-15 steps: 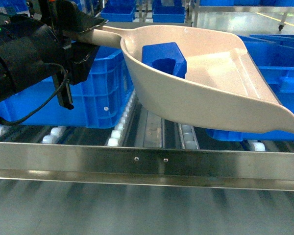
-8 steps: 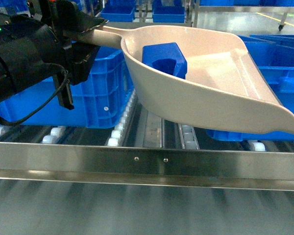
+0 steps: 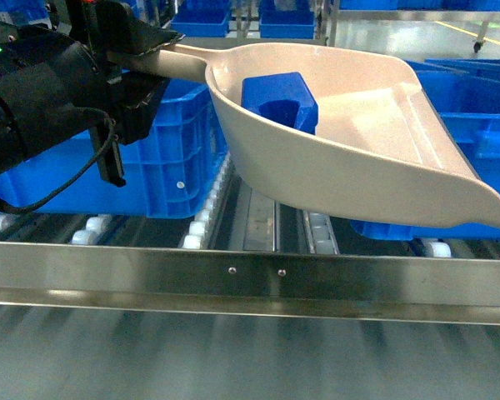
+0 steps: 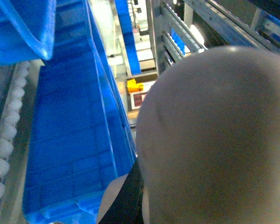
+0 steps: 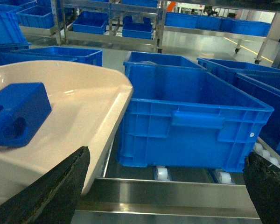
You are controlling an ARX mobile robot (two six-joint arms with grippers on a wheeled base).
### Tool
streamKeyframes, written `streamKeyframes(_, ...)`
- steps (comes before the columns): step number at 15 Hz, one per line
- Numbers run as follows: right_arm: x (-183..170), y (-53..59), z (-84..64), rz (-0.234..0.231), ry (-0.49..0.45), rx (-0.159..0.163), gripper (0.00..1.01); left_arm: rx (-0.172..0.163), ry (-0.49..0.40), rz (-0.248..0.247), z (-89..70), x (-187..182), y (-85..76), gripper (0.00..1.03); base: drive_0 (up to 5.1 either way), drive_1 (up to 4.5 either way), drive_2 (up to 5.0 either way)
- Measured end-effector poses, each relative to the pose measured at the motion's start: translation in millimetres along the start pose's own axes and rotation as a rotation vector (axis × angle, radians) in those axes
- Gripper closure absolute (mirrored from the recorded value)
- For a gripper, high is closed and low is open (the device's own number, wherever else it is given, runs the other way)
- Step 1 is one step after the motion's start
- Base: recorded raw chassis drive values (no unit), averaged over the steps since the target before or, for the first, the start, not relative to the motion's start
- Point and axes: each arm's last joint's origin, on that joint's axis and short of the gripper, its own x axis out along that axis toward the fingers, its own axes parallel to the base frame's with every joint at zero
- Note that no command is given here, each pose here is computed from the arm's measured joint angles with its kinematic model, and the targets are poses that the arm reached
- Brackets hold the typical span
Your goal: Place part in tray to right shelf
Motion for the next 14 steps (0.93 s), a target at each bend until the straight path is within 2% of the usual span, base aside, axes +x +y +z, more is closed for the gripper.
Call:
streamKeyframes(1, 0.0, 0.0, 0.0, 0.000, 0.000, 0.000, 0.03, 0.071, -0.150, 0.050, -5.0, 0.2, -2.3, 0.87, 0.0, 0.00, 0.0)
streamKeyframes(2, 0.0, 0.0, 0.1, 0.000, 0.000, 0.000, 0.03, 0.126, -0.246, 0.039, -4.6, -0.1, -6.6, 0.87, 0.0, 0.00, 0.0)
streamKeyframes(3, 0.0, -0.1, 0.1, -0.001, -0.001, 0.001, 0.03, 0.149, -0.305, 0.018, -1.1, -1.1, -13.7, 0.87, 0.0, 0.00, 0.0)
streamKeyframes(4, 0.0, 0.0, 0.0, 0.000, 0.000, 0.000, 0.03, 0.157, -0.326, -0.007, 4.0, -2.0, -19.9, 0.87, 0.0, 0.00, 0.0)
streamKeyframes(5, 0.0, 0.0, 0.1, 0.000, 0.000, 0.000, 0.03, 0.161, -0.354, -0.008, 11.6, -1.0, -27.3, 0.87, 0.0, 0.00, 0.0)
streamKeyframes(8, 0.0, 0.0, 0.1, 0.000, 0.000, 0.001, 0.03, 0.182, -0.541, 0.057, 47.7, -3.1, -53.1, 0.87, 0.0, 0.00, 0.0)
streamKeyframes(9, 0.0, 0.0, 0.1, 0.000, 0.000, 0.000, 0.03, 0.193, -0.646, 0.096, 67.4, -6.6, -64.2, 0.87, 0.0, 0.00, 0.0)
streamKeyframes(10, 0.0, 0.0, 0.2, 0.000, 0.000, 0.001, 0.03, 0.228, -0.770, 0.141, 88.0, -11.2, -75.0, 0.87, 0.0, 0.00, 0.0)
streamKeyframes(12, 0.0, 0.0, 0.0, 0.000, 0.000, 0.000, 0.03, 0.345, -1.009, 0.223, 123.8, -10.0, -94.2, 0.87, 0.0, 0.00, 0.0)
streamKeyframes(13, 0.0, 0.0, 0.1, 0.000, 0.000, 0.000, 0.03, 0.408, -1.074, 0.264, 138.0, -1.2, -101.7, 0.87, 0.0, 0.00, 0.0)
streamKeyframes(14, 0.0, 0.0, 0.1, 0.000, 0.000, 0.000, 0.03, 0.457, -1.110, 0.302, 146.6, 8.9, -105.1, 0.87, 0.0, 0.00, 0.0)
